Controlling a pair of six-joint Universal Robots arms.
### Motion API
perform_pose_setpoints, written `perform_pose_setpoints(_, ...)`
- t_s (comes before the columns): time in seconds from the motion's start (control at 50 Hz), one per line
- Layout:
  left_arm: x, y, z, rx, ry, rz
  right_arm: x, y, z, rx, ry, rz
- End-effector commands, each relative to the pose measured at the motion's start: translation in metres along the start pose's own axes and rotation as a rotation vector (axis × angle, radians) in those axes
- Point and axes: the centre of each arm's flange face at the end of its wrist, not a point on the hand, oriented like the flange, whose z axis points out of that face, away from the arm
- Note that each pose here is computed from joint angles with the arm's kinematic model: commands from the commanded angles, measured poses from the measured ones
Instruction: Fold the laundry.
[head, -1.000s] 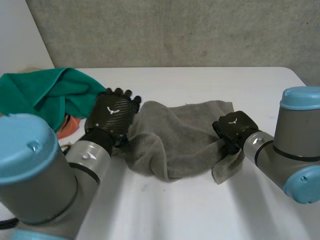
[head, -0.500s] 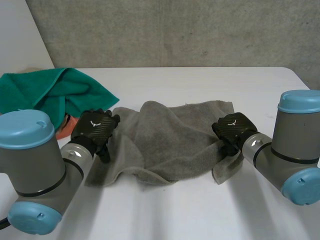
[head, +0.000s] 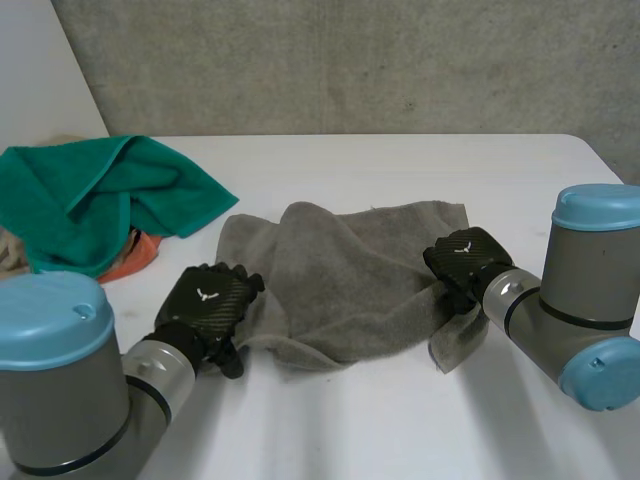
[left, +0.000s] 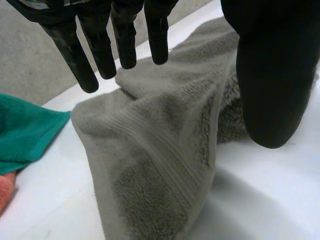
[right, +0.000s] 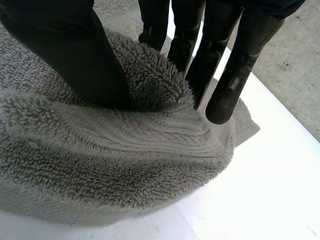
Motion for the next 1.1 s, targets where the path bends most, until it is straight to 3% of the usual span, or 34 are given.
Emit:
perform_pose_setpoints(0.02, 0.005, 0.015, 0.026, 0.005, -0.006, -0.006, -0.001, 0.001, -0.001, -0.005, -0.001, 0.003)
perform_pose_setpoints(0.2, 0.0, 0.009, 0.041, 0.051, -0.052, -0.01, 0.003, -0.004, -0.002, 0.004, 0.011, 0.003)
perform_pose_setpoints(0.4, -0.009, -0.028, 0.004, 0.166, -0.077, -0.003, 0.034, -0.017, -0.031, -0.062, 0.036, -0.074)
perform_pose_setpoints(0.58, -0.022, -0.074, -0.045, 0.304, -0.099, -0.017, 0.079, -0.044, -0.089, -0.174, 0.057, -0.33)
perform_pose_setpoints(0.66, -0.02, -0.075, -0.052, 0.305, -0.088, -0.019, 0.095, -0.058, -0.093, -0.144, 0.105, -0.373)
perform_pose_setpoints(0.72, -0.016, -0.069, -0.048, 0.281, -0.074, -0.017, 0.099, -0.063, -0.088, -0.111, 0.123, -0.386)
perform_pose_setpoints(0.8, -0.009, -0.052, -0.032, 0.208, -0.048, -0.005, 0.104, -0.054, -0.051, -0.059, 0.141, -0.417)
perform_pose_setpoints(0.96, -0.001, -0.036, 0.001, 0.14, -0.031, 0.005, 0.062, -0.056, 0.029, 0.248, 0.191, -0.519)
perform_pose_setpoints(1.1, 0.0, -0.033, 0.024, 0.125, -0.035, 0.005, 0.047, -0.038, 0.052, 0.268, 0.196, -0.502)
